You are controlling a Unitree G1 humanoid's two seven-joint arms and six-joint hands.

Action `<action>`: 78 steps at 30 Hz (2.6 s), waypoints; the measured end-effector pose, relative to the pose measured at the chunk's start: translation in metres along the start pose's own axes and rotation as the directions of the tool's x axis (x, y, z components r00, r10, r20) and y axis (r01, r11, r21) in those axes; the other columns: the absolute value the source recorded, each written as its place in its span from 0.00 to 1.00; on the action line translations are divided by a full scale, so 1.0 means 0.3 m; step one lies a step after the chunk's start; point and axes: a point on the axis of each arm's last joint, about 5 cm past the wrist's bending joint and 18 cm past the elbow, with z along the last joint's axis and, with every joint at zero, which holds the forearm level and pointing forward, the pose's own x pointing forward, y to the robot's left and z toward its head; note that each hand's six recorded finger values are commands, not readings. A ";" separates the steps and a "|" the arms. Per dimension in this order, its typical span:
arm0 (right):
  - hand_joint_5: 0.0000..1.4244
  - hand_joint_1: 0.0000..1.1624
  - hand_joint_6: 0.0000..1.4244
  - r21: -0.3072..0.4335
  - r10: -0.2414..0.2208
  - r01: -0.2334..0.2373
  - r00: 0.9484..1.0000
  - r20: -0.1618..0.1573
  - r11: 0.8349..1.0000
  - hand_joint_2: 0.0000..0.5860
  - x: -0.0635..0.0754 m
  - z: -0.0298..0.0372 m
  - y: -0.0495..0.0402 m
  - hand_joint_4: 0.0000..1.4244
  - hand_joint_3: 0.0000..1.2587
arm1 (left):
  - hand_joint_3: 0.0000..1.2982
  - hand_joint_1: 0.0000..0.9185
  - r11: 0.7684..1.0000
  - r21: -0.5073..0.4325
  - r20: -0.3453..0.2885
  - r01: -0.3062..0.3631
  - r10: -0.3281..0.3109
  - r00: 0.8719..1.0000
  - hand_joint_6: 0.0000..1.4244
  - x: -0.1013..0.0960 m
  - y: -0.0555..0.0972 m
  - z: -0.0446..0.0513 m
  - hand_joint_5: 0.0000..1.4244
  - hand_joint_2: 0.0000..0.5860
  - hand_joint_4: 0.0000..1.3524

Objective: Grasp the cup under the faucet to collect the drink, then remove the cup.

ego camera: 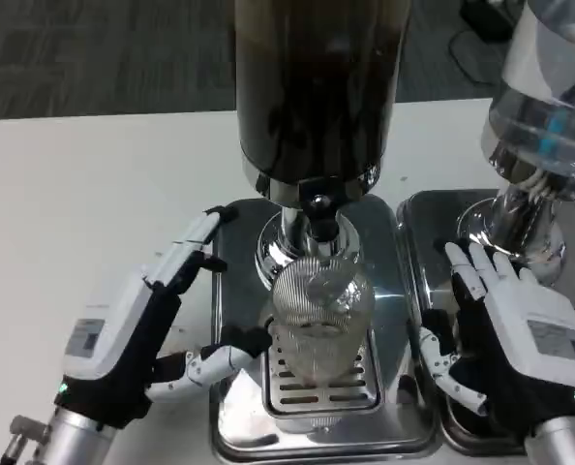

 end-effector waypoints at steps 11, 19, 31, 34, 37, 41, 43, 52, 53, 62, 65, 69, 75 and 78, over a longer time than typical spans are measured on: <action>0.00 0.33 0.00 -0.036 0.004 -0.004 1.000 0.015 0.999 0.94 -0.004 -0.014 -0.006 0.00 0.04 | 0.08 0.05 0.996 0.007 -0.107 -0.089 0.090 0.990 0.17 -0.066 0.052 0.013 0.25 0.15 0.04; 0.00 0.33 0.00 -0.074 0.007 -0.004 0.999 0.035 0.997 0.95 -0.004 -0.024 -0.013 0.00 0.04 | 0.02 0.00 0.992 0.010 -0.163 -0.122 0.122 0.979 0.09 -0.078 0.090 0.013 0.18 0.23 0.00; 0.00 0.34 0.00 -0.110 0.006 -0.001 0.999 0.044 0.994 0.96 -0.003 -0.035 -0.023 0.00 0.04 | 0.00 0.00 0.982 -0.083 -0.128 -0.169 0.158 0.979 0.00 -0.059 0.136 0.044 0.08 0.28 0.00; 0.00 0.34 0.00 -0.122 0.010 -0.003 0.999 0.053 0.993 0.96 0.001 -0.041 -0.030 0.00 0.04 | 0.00 0.00 0.978 -0.109 -0.095 -0.179 0.169 0.981 0.00 -0.044 0.159 0.055 0.05 0.28 0.00; 0.00 0.35 0.00 -0.135 0.011 -0.003 0.998 0.059 0.991 0.96 0.003 -0.047 -0.037 0.00 0.04 | 0.00 0.00 0.973 -0.121 -0.053 -0.196 0.191 0.980 0.00 -0.028 0.176 0.074 0.04 0.28 0.00; 0.00 0.35 0.00 -0.140 0.023 -0.013 0.997 0.070 0.990 0.96 0.006 -0.050 -0.042 0.00 0.04 | 0.00 0.00 0.965 -0.162 0.025 -0.205 0.212 0.977 0.00 0.005 0.201 0.115 0.01 0.30 0.00; 0.00 0.35 0.00 -0.143 0.025 -0.014 0.997 0.077 0.990 0.97 0.006 -0.050 -0.042 0.00 0.04 | 0.00 0.00 0.969 -0.170 0.040 -0.180 0.190 0.981 0.00 0.010 0.204 0.123 0.00 0.31 0.00; 0.00 0.34 0.00 -0.151 0.029 -0.019 0.997 0.068 0.988 0.98 -0.001 -0.058 -0.041 0.00 0.01 | 0.00 0.00 0.972 -0.232 0.176 -0.033 0.076 0.982 0.00 0.067 0.229 0.165 0.00 0.34 0.00; 0.00 0.34 0.00 -0.154 0.033 -0.022 0.997 0.065 0.988 0.98 -0.005 -0.059 -0.039 0.00 0.00 | 0.00 0.00 0.971 -0.238 0.184 -0.021 0.066 0.981 0.00 0.070 0.233 0.167 0.00 0.34 0.00; 0.00 0.33 0.00 -0.170 0.047 -0.039 0.998 0.043 0.985 0.98 -0.031 -0.069 -0.032 0.00 0.00 | 0.00 0.00 0.958 -0.284 0.293 0.033 0.054 0.955 0.00 0.110 0.271 0.203 0.00 0.37 0.00; 0.00 0.33 0.00 -0.174 0.049 -0.044 0.999 0.024 0.984 0.98 -0.040 -0.080 -0.034 0.00 0.00 | 0.00 0.00 0.949 -0.313 0.340 0.046 0.067 0.938 0.01 0.118 0.295 0.230 0.01 0.38 0.00; 0.00 0.33 0.00 -0.174 0.053 -0.049 0.998 0.020 0.984 0.98 -0.043 -0.082 -0.033 0.00 0.00 | 0.02 0.00 0.939 -0.338 0.357 0.063 0.066 0.932 0.03 0.113 0.325 0.243 0.03 0.39 0.00; 0.00 0.33 0.00 -0.168 0.059 -0.055 0.998 0.021 0.984 0.98 -0.043 -0.078 -0.033 0.00 0.00 | 0.04 0.00 0.932 -0.345 0.374 0.116 0.023 0.927 0.06 0.103 0.342 0.259 0.07 0.40 0.00; 0.00 0.33 0.00 -0.167 0.065 -0.061 0.998 0.020 0.984 0.98 -0.043 -0.077 -0.033 0.00 0.00 | 0.08 0.00 0.931 -0.339 0.396 0.135 0.011 0.918 0.09 0.100 0.363 0.270 0.10 0.40 0.00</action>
